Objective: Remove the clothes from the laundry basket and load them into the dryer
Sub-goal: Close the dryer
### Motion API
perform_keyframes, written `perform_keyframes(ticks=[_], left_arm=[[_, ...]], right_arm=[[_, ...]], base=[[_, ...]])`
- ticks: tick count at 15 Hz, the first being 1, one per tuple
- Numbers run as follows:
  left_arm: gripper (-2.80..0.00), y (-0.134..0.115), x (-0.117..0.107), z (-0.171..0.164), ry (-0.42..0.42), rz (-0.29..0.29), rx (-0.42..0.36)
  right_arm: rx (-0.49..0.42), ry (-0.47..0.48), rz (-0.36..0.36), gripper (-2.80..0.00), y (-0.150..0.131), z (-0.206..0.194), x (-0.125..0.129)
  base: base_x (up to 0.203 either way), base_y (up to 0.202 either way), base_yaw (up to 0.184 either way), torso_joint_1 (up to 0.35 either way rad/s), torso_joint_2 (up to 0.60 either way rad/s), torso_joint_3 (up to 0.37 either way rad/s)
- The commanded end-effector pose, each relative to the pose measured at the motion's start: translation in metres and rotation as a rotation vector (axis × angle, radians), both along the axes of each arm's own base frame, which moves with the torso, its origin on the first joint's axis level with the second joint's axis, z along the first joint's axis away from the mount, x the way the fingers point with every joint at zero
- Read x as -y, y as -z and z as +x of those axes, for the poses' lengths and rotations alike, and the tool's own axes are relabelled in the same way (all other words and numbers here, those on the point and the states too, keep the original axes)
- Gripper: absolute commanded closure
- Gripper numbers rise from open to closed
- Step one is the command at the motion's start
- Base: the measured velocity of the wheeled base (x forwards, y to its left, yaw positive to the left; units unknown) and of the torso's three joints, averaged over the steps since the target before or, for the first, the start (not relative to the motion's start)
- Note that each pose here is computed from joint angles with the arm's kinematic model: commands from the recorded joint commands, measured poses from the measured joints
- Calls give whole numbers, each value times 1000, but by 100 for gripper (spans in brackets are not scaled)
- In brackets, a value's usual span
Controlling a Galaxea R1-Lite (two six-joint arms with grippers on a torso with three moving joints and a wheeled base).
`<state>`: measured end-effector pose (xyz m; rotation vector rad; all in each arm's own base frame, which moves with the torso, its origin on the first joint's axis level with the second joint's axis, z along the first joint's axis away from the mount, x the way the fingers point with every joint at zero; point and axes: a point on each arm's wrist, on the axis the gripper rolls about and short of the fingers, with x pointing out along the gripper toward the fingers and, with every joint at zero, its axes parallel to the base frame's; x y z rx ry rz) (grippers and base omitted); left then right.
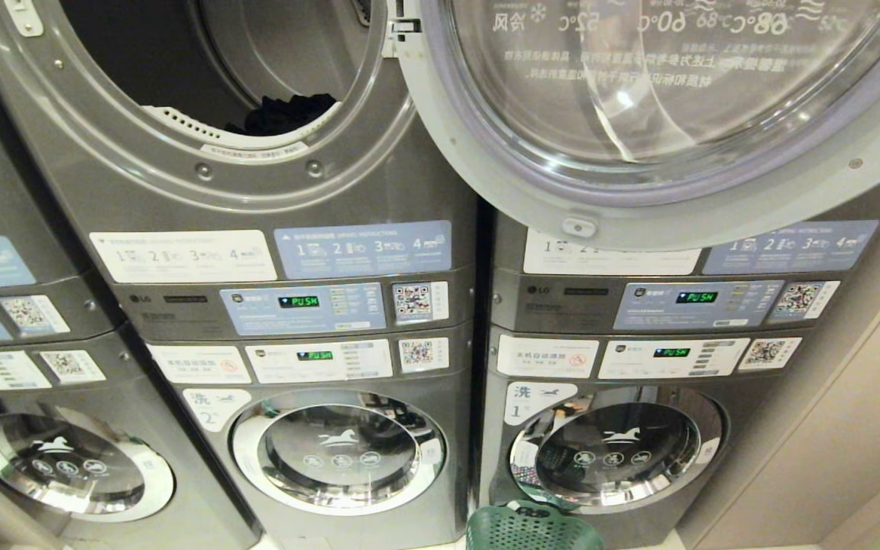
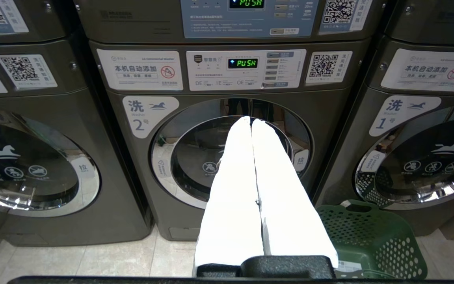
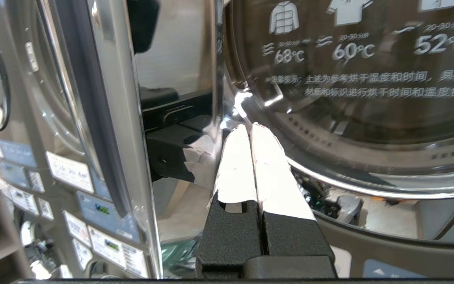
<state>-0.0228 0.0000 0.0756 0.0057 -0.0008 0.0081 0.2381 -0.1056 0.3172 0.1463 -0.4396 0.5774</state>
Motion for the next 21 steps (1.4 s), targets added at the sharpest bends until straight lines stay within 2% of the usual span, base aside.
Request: perform_keyframes(ticks=[1,4,6,10,13,16,19,21], left_arm=[[0,0,0,0,-1,0,2],[0,0,0,0,-1,0,2],[0,0,0,0,-1,0,1],[0,0,0,0,-1,0,1],[0,0,0,0,-1,0,0],[0,0,0,0,-1,0,2],[0,0,0,0,-1,0,2],[0,0,0,0,-1,0,2]], right_arm=[[0,-17,-12,0,-1,-11,-6],[-15,-56,-2,0,-1,-40,-25],[-24,-119,20,0,-1,-61,-45],[-19,-329,22,0,8,-98,-92],[-6,-522,-10,0,17,-135,-119],[-44,-671,-47,0,26,-157,-129],[-106,-748,-43,0,27,-164,-135],[-111,-788,-38,0,27,-168,-137]], base=[[0,0,0,0,0,0],[0,0,0,0,0,0],[0,0,0,0,0,0],[0,0,0,0,0,0],[0,0,0,0,0,0],[0,0,0,0,0,0],[0,0,0,0,0,0],[0,0,0,0,0,0]])
